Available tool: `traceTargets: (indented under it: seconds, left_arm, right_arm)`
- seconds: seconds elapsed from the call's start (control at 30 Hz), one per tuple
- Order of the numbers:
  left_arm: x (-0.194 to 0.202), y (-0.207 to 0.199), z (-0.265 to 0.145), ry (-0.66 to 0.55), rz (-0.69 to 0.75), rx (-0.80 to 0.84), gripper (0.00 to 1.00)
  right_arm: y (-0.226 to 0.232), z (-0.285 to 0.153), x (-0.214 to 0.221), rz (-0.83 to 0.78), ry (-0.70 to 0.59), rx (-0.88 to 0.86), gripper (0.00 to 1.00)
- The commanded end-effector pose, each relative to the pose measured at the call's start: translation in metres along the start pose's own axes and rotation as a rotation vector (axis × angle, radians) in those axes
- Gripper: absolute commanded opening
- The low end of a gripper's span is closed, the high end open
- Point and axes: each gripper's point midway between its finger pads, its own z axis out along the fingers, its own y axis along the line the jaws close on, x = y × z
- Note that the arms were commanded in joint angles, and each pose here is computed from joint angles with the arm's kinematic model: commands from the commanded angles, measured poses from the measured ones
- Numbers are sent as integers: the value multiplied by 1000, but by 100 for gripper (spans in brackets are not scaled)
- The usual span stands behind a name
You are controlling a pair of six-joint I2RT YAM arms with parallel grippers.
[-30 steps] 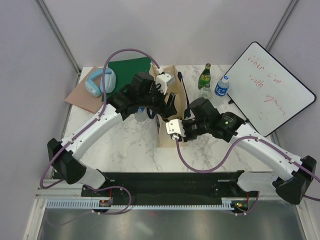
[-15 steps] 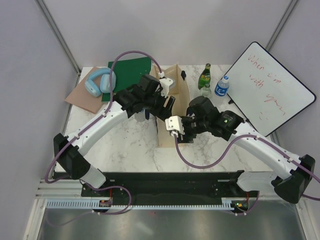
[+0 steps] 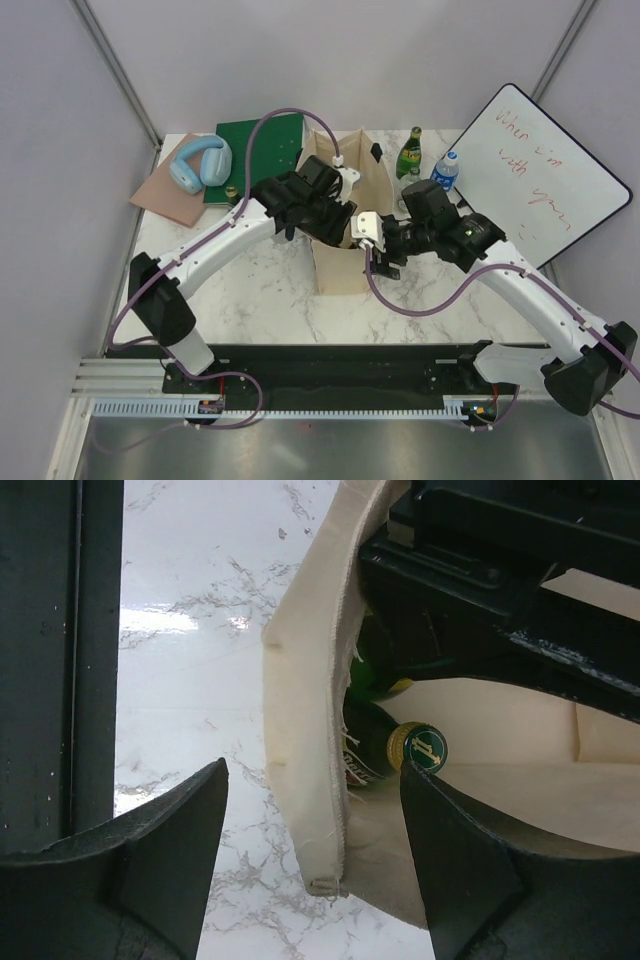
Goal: Take the beverage out of the canvas bag
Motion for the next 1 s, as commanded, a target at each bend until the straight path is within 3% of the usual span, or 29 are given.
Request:
traceTargets:
  seconds: [0.0,0.13,0.23,0.27,0.37,0.67,0.97]
  left_arm:
    - [16,3,0,85,-27,-41,59]
    - [24,3,2,129,-8,-52,52]
    - [24,7,2,137,-3,-78,32]
    - [22,5,1,131,-2,-76,18]
    - [6,4,-9,78,-10,-76,2]
    - [-66,4,-48,-132,-7,-99,2]
    - [-97,14,-45,-182,-24,-121,2]
  right_arm:
    - [1,-9,-11,12,-44,-1,77]
    - [-3,-11,-12,18,-50,7,77]
    - [-5,-12,-13,25,-54,10,77]
    - [-6,-12,-13,27,-55,12,77]
    - [-8,-13,-14,29,-56,16,77]
    - [-13,-16,-14,35,-58,44,77]
    - [-10,-13,-11,29,-57,31,77]
